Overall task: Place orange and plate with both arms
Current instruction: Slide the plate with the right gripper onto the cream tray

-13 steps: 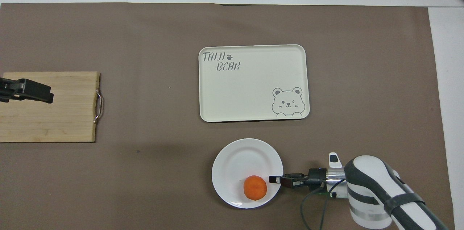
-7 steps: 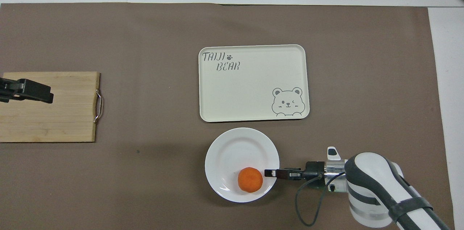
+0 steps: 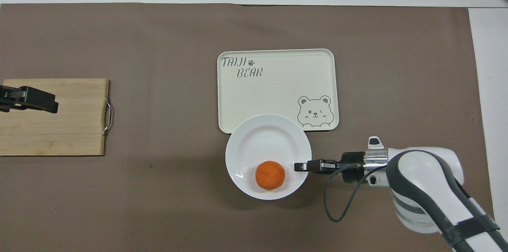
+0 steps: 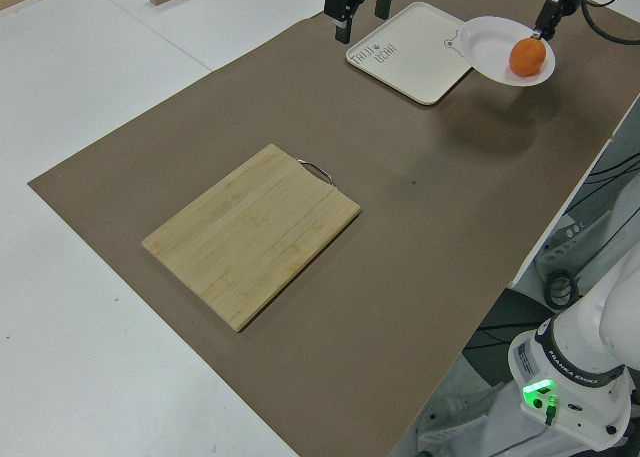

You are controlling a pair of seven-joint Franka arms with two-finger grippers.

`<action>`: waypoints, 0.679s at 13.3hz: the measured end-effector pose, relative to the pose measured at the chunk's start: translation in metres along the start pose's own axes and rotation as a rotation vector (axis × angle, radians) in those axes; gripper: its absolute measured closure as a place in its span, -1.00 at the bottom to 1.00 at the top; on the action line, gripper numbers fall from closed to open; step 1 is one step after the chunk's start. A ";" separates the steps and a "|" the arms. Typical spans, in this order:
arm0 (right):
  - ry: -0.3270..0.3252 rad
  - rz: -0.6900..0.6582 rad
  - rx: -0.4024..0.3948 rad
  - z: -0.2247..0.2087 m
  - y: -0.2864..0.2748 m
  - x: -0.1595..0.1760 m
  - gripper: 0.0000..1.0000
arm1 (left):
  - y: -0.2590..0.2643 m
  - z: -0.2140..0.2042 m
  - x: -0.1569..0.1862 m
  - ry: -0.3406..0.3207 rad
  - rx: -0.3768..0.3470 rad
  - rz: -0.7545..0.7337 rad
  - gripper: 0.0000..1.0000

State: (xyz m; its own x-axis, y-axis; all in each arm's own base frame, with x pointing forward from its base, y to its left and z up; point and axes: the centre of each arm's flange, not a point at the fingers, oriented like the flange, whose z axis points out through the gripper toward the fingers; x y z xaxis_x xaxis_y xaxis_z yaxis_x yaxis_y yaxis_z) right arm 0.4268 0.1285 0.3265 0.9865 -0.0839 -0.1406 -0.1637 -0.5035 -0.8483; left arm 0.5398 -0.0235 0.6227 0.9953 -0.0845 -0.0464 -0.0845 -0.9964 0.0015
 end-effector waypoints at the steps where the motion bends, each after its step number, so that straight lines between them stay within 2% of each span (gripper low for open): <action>1: 0.018 0.019 0.001 -0.005 -0.003 0.014 0.91 | 0.000 0.000 0.000 0.000 0.000 0.000 -1.00; 4: 0.070 0.066 0.002 -0.016 -0.016 0.069 0.91 | 0.000 0.000 0.000 0.000 0.000 0.000 -1.00; 9: 0.107 0.068 -0.027 0.004 -0.005 0.171 0.91 | 0.000 0.000 0.000 0.000 0.000 0.000 -1.00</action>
State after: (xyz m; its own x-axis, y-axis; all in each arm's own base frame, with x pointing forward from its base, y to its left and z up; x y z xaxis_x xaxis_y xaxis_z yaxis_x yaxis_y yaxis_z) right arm 0.5967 0.1198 0.3043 0.9678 -0.2087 -0.1408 -0.2313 -0.5165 -0.8245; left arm 0.5398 -0.0235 0.6227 0.9953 -0.0845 -0.0464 -0.0845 -0.9964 0.0015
